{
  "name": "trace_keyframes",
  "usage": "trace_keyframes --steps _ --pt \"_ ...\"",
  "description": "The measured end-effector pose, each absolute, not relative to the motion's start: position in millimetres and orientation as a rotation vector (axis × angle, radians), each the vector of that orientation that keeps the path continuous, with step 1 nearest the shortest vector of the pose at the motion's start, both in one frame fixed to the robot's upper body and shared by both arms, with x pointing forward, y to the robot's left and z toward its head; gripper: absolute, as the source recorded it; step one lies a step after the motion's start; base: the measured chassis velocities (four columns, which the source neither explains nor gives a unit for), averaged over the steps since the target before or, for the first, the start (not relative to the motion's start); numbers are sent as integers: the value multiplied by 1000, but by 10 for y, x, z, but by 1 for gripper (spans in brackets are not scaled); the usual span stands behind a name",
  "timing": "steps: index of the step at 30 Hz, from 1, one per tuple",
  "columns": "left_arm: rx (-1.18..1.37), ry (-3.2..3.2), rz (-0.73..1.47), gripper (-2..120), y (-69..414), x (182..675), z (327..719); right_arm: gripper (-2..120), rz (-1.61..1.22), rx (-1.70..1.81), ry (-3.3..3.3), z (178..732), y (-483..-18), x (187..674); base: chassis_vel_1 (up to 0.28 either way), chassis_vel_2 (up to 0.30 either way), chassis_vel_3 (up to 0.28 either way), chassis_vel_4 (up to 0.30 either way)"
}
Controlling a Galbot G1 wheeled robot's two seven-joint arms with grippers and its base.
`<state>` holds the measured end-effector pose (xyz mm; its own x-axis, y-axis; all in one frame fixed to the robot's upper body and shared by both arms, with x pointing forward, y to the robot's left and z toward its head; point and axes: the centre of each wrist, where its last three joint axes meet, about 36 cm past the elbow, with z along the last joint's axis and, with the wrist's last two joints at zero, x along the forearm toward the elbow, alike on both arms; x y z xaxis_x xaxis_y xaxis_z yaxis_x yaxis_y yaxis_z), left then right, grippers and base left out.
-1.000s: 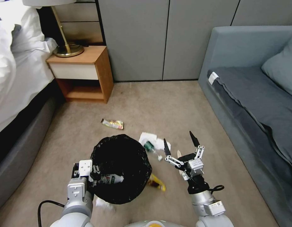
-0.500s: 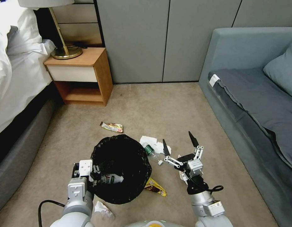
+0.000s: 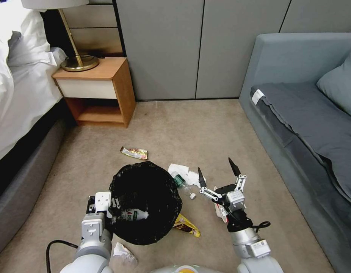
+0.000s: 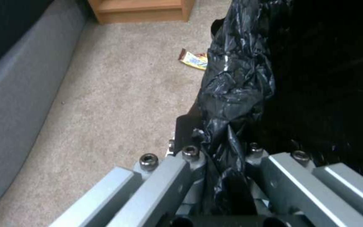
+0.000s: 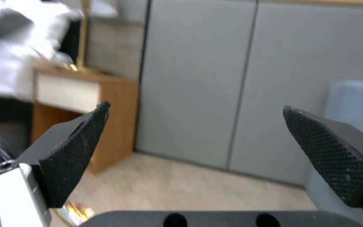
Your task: Pick up the trash bin, then pick up the garbage from the floor and place it into the trash bin.
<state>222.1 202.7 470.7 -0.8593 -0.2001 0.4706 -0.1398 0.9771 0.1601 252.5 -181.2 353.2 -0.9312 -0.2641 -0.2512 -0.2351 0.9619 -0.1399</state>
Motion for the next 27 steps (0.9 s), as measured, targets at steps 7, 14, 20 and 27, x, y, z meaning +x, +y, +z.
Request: trace_keyframes --steps 7,14,20,27 --pt "247 -2616 -169 2 2041 2217 4705 100 -185 -322 3027 3564 -1842 2541 0 0 0 0" --pt "248 -2612 -170 2 2042 2209 4701 100 -126 -297 3259 3566 -1808 2571 0 0 0 0" --pt "247 -2610 -171 2 2043 2201 4700 100 -172 -317 3477 3415 -1932 2705 0 0 0 0" --pt "247 -2607 -173 2 2042 2189 4701 100 -206 -378 3610 3032 -2076 2878 0 0 0 0"
